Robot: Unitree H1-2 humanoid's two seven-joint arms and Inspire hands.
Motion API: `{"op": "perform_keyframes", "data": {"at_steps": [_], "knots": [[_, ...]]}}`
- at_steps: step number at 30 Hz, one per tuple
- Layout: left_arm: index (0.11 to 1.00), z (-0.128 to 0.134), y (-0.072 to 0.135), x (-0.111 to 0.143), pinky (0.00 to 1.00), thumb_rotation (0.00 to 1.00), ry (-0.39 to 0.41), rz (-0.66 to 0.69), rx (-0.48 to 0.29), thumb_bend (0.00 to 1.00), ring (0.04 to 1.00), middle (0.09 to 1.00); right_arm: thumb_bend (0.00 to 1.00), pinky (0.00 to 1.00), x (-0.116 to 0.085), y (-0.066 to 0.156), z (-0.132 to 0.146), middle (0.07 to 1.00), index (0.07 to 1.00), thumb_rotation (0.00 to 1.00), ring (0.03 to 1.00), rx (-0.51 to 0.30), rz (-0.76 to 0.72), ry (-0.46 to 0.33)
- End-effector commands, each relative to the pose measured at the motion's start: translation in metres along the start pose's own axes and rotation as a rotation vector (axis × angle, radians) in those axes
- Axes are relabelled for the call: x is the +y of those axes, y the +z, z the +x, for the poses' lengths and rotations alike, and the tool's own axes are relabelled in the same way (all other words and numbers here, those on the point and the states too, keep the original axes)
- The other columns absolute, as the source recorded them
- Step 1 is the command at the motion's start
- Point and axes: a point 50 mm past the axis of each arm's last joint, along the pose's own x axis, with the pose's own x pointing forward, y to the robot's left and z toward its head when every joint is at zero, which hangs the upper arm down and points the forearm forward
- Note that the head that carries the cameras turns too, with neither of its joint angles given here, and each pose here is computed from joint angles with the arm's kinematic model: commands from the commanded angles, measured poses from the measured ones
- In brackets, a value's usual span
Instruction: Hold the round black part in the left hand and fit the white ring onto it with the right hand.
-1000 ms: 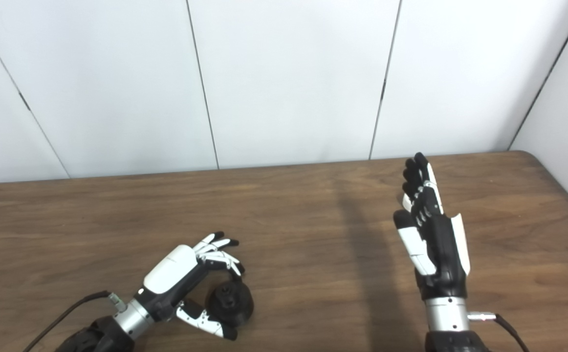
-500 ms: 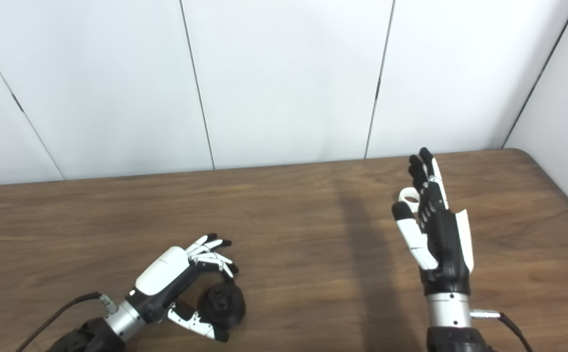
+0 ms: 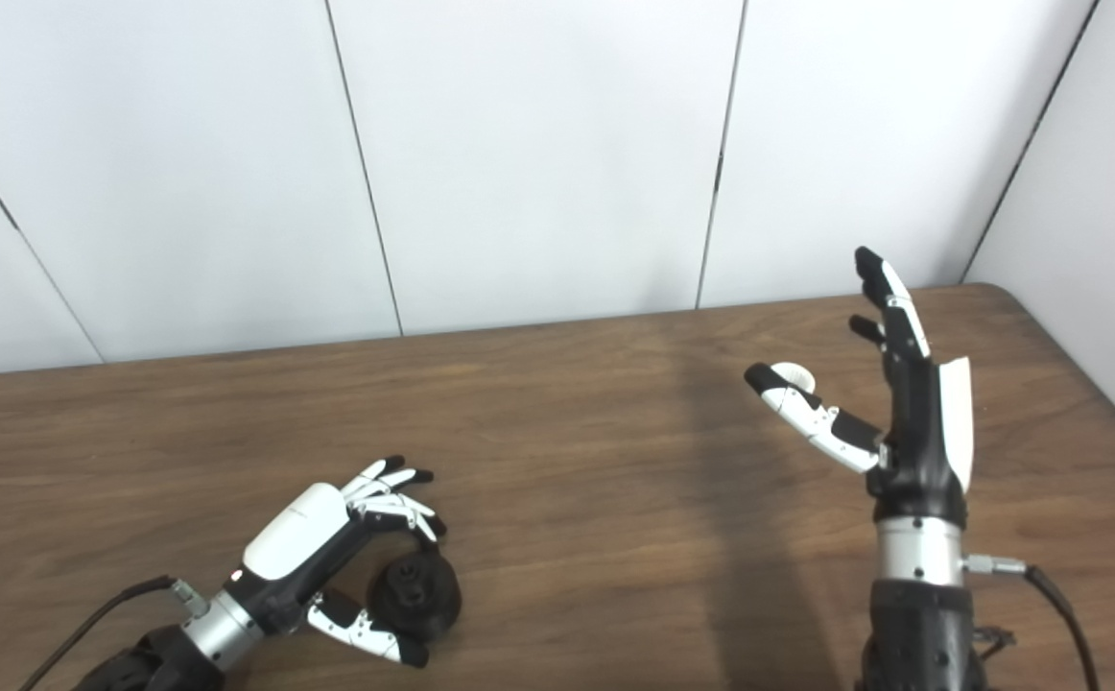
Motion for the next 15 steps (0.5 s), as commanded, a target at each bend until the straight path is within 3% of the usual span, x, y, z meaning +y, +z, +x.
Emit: {"op": "perform_keyframes", "data": {"at_steps": [1, 4, 8, 15], "knots": [[0.482, -0.003, -0.010, 0.009, 1.00, 0.06, 0.008, 0.028, 0.028, 0.52, 0.920, 0.699, 0.66, 0.82, -0.011, 0.016, 0.017, 0.899, 0.854, 0.25, 0.908, -0.072, -0.026, -0.055], [0.482, -0.004, -0.011, 0.008, 1.00, 0.06, 0.005, 0.024, 0.032, 0.52, 0.926, 0.702, 0.69, 0.80, -0.019, 0.013, 0.028, 0.869, 0.808, 0.22, 0.882, -0.074, -0.064, -0.069], [0.482, -0.005, -0.012, 0.008, 1.00, 0.06, 0.011, 0.014, 0.033, 0.52, 0.920, 0.701, 0.70, 0.82, -0.030, 0.006, 0.042, 0.872, 0.788, 0.25, 0.896, -0.040, -0.150, -0.074], [0.482, -0.007, -0.014, 0.008, 1.00, 0.06, 0.018, 0.017, 0.031, 0.52, 0.922, 0.700, 0.73, 0.76, -0.038, -0.005, 0.069, 0.836, 0.766, 0.28, 0.851, -0.019, -0.222, -0.049]]}}
